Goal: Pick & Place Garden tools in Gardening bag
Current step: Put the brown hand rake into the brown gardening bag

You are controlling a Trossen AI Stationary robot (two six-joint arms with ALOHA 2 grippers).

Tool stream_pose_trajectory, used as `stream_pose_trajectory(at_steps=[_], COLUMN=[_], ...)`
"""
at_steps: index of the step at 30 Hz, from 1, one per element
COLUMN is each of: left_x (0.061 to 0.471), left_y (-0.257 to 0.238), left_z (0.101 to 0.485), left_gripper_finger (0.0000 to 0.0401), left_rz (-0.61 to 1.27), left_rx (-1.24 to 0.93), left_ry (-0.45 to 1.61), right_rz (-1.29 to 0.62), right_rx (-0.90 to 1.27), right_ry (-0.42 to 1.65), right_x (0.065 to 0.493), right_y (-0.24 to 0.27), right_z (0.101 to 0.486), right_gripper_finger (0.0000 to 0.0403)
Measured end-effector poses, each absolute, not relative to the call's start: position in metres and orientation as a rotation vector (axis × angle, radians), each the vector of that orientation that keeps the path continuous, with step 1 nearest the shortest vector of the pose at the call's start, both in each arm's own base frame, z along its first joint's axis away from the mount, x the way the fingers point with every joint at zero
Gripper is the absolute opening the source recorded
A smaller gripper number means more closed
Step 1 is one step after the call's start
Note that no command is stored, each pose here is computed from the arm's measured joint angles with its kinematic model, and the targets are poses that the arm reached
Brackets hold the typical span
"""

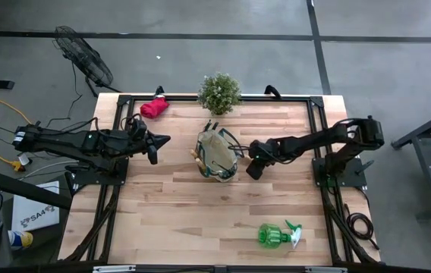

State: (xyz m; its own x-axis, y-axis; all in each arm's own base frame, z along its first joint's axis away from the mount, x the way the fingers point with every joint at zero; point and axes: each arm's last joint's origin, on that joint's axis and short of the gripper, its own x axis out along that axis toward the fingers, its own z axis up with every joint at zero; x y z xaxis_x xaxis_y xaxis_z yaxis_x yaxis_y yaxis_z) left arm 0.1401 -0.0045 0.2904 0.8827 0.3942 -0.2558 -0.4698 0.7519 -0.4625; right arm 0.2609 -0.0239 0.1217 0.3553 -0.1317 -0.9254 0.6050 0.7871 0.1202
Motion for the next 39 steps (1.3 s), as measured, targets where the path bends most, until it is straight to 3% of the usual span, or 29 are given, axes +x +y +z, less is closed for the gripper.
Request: stream_pose_trajectory(at_steps=[4,12,23,30,34,39], left_x=[0.14,0.141,0.144,0.156,0.173,0.205], left_y=[-0.004,-0.006,-0.008,-0.01,-0.012,-0.017], left_z=[0.29,0.29,0.299,0.32,0.336,0.353], left_gripper_finger=[0.0005,0.0005,0.0005,0.0005,0.0005,0.0005], left_rz=[0.474,0.424,0.316,0.279,0.28,0.256], left_rx=[-0.546,-0.546,-0.486,-0.36,-0.189,0.251], left_ry=[0.145,0.166,0.118,0.043,0.061,0.14], right_rz=[-0.513,-0.501,-0.436,-0.384,-0.305,-0.107], right_rx=[0.567,0.777,0.92,0.967,0.995,1.091], right_ry=[1.134,1.184,1.102,0.872,0.719,0.537], right_x=[0.259,0.238,0.19,0.169,0.172,0.19], right_y=[-0.029,-0.028,-0.012,-0.003,0.0,0.003], right_z=[0.121,0.143,0.214,0.27,0.298,0.318], right_gripper_finger=[0.0049,0.0049,0.0049,0.0049,0.0049,0.0049])
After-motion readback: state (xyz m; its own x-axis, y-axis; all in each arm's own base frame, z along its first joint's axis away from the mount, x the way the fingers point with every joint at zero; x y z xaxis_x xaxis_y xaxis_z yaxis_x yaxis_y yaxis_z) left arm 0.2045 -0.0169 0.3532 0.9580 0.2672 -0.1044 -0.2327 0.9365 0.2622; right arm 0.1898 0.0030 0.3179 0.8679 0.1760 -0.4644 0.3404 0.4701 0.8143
